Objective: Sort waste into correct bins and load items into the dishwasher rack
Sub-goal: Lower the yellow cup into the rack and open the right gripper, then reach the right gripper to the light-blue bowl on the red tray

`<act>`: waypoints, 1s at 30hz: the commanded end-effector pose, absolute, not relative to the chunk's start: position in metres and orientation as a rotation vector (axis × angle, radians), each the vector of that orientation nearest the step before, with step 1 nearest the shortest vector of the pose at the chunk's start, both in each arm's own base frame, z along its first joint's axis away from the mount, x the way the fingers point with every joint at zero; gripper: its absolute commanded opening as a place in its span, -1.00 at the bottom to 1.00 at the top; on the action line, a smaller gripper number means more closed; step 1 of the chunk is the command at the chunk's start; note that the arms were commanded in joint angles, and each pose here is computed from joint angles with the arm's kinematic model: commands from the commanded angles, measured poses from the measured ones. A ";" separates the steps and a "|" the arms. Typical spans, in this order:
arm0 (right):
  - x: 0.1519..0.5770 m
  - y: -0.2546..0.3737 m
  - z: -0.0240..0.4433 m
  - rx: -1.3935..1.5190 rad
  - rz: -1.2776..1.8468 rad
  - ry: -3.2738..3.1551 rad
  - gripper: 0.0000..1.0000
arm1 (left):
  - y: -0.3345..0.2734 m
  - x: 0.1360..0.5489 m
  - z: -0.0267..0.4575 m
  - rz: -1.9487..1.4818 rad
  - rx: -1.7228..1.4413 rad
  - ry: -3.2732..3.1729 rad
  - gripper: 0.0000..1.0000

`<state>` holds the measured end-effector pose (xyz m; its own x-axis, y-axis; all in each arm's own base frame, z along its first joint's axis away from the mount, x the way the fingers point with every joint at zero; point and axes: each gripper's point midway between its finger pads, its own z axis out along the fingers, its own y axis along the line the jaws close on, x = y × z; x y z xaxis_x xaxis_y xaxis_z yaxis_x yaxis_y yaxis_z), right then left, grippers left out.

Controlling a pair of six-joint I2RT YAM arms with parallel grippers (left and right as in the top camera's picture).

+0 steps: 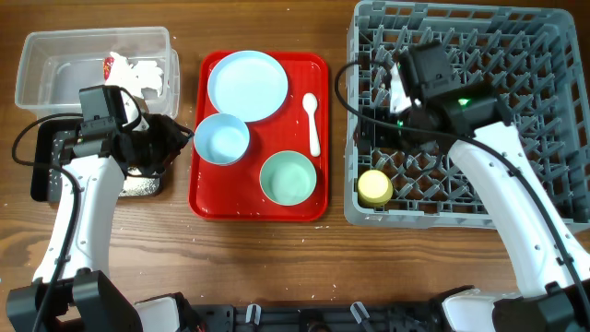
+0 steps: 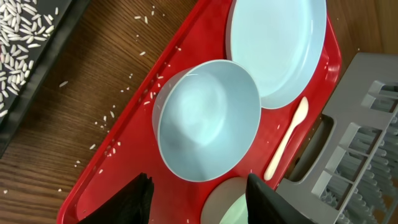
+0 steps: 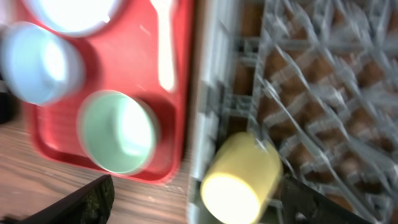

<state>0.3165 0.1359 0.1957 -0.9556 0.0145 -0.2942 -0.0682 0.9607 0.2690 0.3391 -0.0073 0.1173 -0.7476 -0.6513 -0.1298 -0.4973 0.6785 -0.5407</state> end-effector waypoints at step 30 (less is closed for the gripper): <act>0.378 0.347 0.109 -0.182 0.773 2.650 0.36 | 0.044 0.340 0.112 -0.246 -0.869 2.571 1.00</act>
<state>0.3771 0.3243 0.1263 -0.9045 -0.0386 -0.4247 -0.2484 0.8571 0.4512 0.3371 0.0216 0.1077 -0.7477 -0.6183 -0.2423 -0.5066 0.7670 -0.3939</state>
